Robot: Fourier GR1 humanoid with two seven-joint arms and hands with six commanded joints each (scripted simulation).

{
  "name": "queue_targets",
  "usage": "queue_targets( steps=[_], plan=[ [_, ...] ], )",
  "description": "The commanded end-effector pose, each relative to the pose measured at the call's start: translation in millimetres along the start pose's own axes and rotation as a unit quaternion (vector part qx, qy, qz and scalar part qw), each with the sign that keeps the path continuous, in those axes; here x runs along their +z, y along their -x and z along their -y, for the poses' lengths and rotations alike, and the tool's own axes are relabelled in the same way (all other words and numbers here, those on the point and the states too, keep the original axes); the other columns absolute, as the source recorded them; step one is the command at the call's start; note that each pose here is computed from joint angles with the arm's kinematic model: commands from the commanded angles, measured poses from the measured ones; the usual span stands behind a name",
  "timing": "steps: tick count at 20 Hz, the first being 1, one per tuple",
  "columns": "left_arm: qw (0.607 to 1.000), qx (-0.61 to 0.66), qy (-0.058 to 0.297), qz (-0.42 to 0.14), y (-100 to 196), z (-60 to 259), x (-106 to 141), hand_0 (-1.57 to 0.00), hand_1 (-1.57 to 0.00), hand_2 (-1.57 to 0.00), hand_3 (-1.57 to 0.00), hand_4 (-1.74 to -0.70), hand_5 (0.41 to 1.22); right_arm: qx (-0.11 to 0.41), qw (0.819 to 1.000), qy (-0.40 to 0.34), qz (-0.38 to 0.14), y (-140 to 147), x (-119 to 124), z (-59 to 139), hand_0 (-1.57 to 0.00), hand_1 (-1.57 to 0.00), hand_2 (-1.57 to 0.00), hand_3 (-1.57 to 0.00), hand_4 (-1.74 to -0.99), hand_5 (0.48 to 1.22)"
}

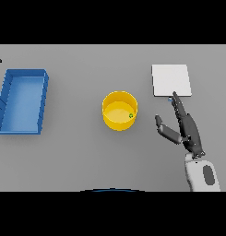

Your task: Pick up the red beaker and tilt it to pour out 1 green nut into yellow bowl. Pick up the yellow bowl and place it on the metallic measuring scale.

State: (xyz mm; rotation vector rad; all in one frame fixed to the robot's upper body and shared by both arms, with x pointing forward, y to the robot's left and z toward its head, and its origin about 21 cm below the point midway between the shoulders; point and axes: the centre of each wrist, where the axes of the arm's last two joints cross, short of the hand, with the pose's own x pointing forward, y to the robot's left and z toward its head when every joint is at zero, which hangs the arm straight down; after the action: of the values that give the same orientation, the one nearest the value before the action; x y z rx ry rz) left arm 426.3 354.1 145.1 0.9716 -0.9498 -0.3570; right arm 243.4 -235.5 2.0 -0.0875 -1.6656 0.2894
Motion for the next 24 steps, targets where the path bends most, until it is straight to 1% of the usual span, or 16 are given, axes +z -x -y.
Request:
queue_targets(
  steps=[1,4,5,6,7,9,10,12,13,14,15,16,18,19,21,24],
  plan=[
    [1.000,0.003,-0.004,0.002,5.3,-2.2,4.3,-1.57,-1.57,-1.57,-1.41,-1.74,1.221,0.002,1.000,-0.003,0.004,-0.9,0.0,-3.2,0.00,0.00,0.00,0.00,-1.309,0.720],
    [1.000,0.014,-0.003,-0.002,10.7,5.4,18.3,-1.57,-1.57,-1.57,-1.34,-1.74,1.221,0.005,1.000,-0.003,0.003,-2.1,1.4,-3.8,0.00,0.00,0.00,0.00,-1.327,0.724],
    [1.000,0.019,-0.005,-0.001,13.5,10.9,22.3,-1.57,-1.57,-1.57,-1.33,-1.74,1.190,0.002,1.000,-0.002,0.006,-2.8,-0.3,-4.8,0.00,0.00,0.00,0.00,-1.332,0.723],
    [1.000,0.023,-0.008,-0.004,19.3,10.9,24.1,-1.57,-1.57,-1.57,-1.32,-1.74,1.146,0.001,1.000,-0.004,0.006,-3.0,-0.7,-6.1,0.00,0.00,0.00,0.00,-1.335,0.725],
    [1.000,0.026,-0.004,-0.001,23.0,13.0,27.9,-1.57,-1.57,-1.57,-1.37,-1.68,1.106,0.000,1.000,-0.003,0.006,-3.0,-0.4,-7.0,0.00,0.00,0.00,0.00,-1.336,0.727],
    [1.000,0.027,0.011,0.003,25.2,16.5,32.4,-1.57,-1.57,-1.57,-1.44,-1.59,0.962,0.008,1.000,-0.001,0.005,-5.7,-0.6,-7.1,0.00,0.00,0.00,0.00,-1.326,0.728],
    [0.999,0.027,0.021,0.002,26.7,20.2,35.1,-1.57,-1.57,-1.57,-1.27,-1.50,0.896,0.007,1.000,0.000,0.008,-5.9,-0.2,-3.5,0.00,0.00,0.00,0.00,-1.326,0.730],
    [0.999,0.020,0.040,0.005,28.7,22.5,38.8,-1.57,-1.57,-1.57,-0.93,-1.25,0.810,0.007,1.000,0.001,0.000,-3.2,-0.6,-3.9,0.00,0.00,0.00,0.00,-1.327,0.730],
    [0.998,0.026,0.056,0.017,34.2,21.1,44.0,-1.57,-1.52,-1.41,-0.85,-1.13,0.779,0.005,1.000,0.001,0.002,-3.5,-0.7,-3.9,0.00,0.00,0.00,0.00,-1.325,0.731],
    [0.996,0.038,0.079,0.026,32.6,17.1,49.8,-1.44,-1.29,-1.16,-0.71,-1.05,0.757,0.009,1.000,0.000,0.001,-3.3,-2.0,-6.8,0.00,0.00,0.00,0.00,-1.320,0.731],
    [0.994,0.044,0.094,0.025,31.5,14.8,53.1,-1.23,-1.04,-0.93,-0.58,-0.97,0.735,0.006,1.000,0.001,0.003,-4.6,-4.8,-6.6,0.00,0.00,0.00,0.00,-1.320,0.729],
    [0.993,0.043,0.108,0.037,34.9,12.5,56.4,-0.98,-0.83,-0.75,-0.46,-0.92,0.716,0.006,1.000,0.002,0.006,-5.1,-3.4,-6.9,0.00,0.00,0.00,0.00,-1.321,0.727],
    [0.991,0.030,0.126,0.045,29.9,9.4,57.2,-0.63,-0.53,-0.48,-0.30,-0.85,0.688,0.007,1.000,-0.001,0.000,-3.2,-3.3,-10.4,0.00,0.00,0.00,0.00,-1.321,0.725],
    [0.990,0.023,0.131,0.049,29.2,9.1,58.6,-0.50,-0.42,-0.38,-0.24,-0.83,0.678,0.006,1.000,-0.001,0.002,-3.2,-0.3,-10.0,0.00,0.00,0.00,0.00,-1.318,0.725],
    [0.990,-0.004,0.134,0.033,26.7,11.0,56.9,-0.32,-0.27,-0.24,-0.15,-0.79,0.659,0.005,1.000,0.001,0.009,-4.8,0.8,-7.4,0.00,0.00,0.00,0.00,-1.315,0.724],
    [0.990,-0.020,0.139,0.032,27.2,13.9,55.7,-0.16,-0.14,-0.12,-0.08,-0.77,0.655,0.014,1.000,0.003,0.004,-3.1,4.2,-3.7,0.00,0.00,0.00,0.00,-1.307,0.717]
  ],
)
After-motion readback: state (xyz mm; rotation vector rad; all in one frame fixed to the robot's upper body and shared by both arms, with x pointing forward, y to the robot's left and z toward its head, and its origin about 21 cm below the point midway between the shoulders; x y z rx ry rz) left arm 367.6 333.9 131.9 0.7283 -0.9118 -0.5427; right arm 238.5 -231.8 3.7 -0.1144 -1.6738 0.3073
